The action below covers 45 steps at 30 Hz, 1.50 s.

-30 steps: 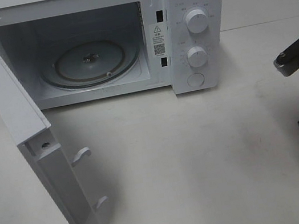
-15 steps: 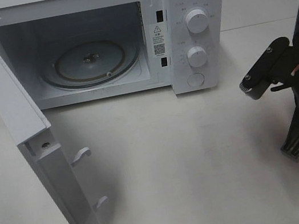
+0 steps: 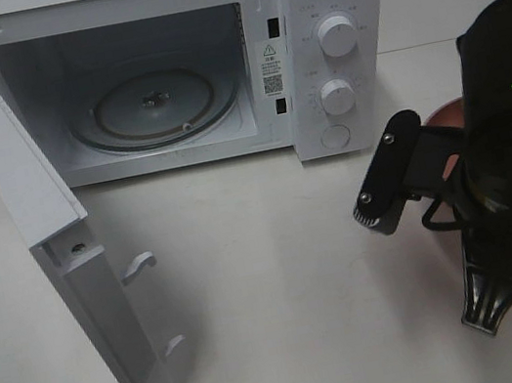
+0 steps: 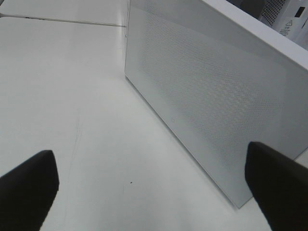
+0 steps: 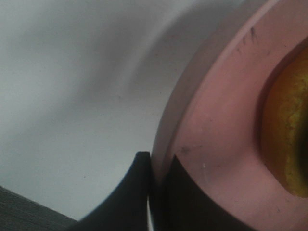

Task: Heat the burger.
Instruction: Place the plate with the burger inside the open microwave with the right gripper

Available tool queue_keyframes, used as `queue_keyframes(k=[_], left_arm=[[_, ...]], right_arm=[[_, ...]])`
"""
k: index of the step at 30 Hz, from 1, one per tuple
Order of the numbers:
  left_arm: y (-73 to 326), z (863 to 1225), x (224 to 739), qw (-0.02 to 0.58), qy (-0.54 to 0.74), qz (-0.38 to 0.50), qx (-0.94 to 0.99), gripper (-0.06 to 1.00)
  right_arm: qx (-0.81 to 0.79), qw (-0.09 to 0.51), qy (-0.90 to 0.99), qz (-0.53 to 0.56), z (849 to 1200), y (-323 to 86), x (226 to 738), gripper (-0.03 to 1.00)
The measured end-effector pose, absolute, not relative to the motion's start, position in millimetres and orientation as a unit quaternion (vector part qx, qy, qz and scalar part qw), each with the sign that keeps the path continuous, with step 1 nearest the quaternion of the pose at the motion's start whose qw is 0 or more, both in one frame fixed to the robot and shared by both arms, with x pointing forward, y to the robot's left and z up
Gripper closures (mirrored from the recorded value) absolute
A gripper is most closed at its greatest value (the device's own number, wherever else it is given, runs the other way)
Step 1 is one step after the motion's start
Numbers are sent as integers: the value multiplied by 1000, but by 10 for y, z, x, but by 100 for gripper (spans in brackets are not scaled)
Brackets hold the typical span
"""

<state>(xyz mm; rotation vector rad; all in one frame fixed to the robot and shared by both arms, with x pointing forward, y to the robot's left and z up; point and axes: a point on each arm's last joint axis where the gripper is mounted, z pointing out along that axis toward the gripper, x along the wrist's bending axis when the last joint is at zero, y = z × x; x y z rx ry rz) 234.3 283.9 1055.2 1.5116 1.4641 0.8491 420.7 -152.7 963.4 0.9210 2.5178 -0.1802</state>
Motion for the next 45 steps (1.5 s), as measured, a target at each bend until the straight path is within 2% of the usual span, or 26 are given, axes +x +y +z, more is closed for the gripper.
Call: queue_keyframes(k=[17,31,45], left_arm=[[2839,10552,2343,422,585,339,604,-3],[2839,10552,2343,422,585,339,604,-3],[2839,10552,2343,422,585,339,604,-3]], right_arm=[[125,225,965,-53,9631,-1153,3863,92],[-8,228,974,-14,9628,-1009,3843,92],[-123,259,958,27,9650,-887,3883,91]])
